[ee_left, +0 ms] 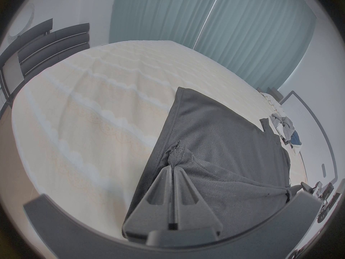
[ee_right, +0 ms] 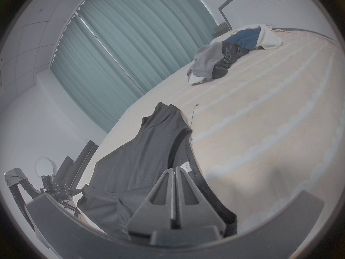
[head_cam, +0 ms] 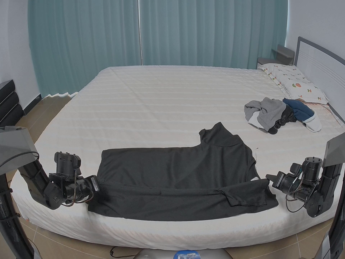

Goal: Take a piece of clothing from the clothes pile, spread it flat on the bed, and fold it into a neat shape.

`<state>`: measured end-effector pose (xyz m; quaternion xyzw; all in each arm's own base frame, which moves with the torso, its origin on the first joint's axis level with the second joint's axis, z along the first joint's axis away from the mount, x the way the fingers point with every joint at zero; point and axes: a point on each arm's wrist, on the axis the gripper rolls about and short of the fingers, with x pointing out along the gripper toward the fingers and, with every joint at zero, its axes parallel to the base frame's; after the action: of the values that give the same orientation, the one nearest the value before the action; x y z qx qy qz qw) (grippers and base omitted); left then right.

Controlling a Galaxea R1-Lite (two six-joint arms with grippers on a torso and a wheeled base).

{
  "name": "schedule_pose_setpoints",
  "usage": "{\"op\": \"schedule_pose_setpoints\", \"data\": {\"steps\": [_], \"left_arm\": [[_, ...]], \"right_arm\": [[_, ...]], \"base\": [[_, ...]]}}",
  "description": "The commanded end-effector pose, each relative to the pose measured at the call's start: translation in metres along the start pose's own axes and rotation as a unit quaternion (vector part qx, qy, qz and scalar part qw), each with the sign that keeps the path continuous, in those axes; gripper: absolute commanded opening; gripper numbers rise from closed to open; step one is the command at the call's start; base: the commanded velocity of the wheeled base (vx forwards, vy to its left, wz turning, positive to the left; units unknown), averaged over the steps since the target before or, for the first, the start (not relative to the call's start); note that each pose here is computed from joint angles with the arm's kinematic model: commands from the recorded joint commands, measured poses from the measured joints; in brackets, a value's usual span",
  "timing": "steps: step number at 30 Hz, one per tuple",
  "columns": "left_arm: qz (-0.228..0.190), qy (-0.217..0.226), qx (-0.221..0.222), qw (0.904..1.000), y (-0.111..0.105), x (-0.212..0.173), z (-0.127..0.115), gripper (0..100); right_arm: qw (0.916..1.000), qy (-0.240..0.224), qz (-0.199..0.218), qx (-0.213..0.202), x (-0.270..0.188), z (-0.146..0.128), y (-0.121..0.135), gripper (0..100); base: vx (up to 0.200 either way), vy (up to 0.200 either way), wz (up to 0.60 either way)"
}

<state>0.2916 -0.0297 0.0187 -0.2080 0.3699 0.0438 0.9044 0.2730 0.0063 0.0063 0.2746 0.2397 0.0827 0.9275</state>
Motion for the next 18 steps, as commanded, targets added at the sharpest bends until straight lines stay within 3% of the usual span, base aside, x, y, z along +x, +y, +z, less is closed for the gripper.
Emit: {"op": "schedule_pose_setpoints", "data": {"steps": [1,2,5,11,14,15,16,17,18], "left_arm": [[0.002,0.003,0.000,1.0000,0.001,0.002,-0.001,100],[0.002,0.003,-0.001,1.0000,0.001,0.002,-0.001,100],[0.001,0.004,0.000,1.0000,0.001,0.001,-0.001,100],[-0.005,-0.012,-0.003,0.9999,-0.001,-0.005,0.005,100],[-0.013,-0.032,-0.005,0.9994,-0.003,-0.012,0.012,100],[-0.015,-0.034,-0.005,0.9993,-0.004,-0.012,0.013,100],[-0.021,-0.046,-0.004,0.9987,-0.006,-0.019,0.017,100],[-0.021,-0.047,-0.004,0.9987,-0.006,-0.020,0.017,100],[-0.027,-0.057,-0.003,0.9980,-0.008,-0.026,0.020,100]], "right_arm": [[0.9999,0.011,-0.003,0.002,0.004,-0.007,-0.003,0],[0.9999,0.011,-0.003,0.002,0.004,-0.007,-0.003,100],[0.9999,0.011,-0.001,0.003,0.004,-0.006,-0.003,100],[0.9976,-0.011,0.008,0.068,-0.003,0.005,0.003,100],[0.9892,-0.016,0.017,0.145,-0.009,0.008,0.008,100],[0.9881,-0.016,0.018,0.152,-0.009,0.008,0.009,100],[0.9798,-0.015,0.020,0.199,-0.009,0.008,0.009,100],[0.9790,-0.015,0.020,0.202,-0.009,0.008,0.009,100],[0.9701,-0.019,0.022,0.241,-0.009,0.011,0.007,100]], "base": [[0.000,0.000,0.00],[0.000,0.000,0.00],[0.000,0.000,0.00],[0.000,0.000,0.00],[0.000,0.000,0.00],[0.000,0.000,0.00],[0.000,0.000,0.00],[0.000,0.000,0.00],[0.000,0.000,0.00]]}}
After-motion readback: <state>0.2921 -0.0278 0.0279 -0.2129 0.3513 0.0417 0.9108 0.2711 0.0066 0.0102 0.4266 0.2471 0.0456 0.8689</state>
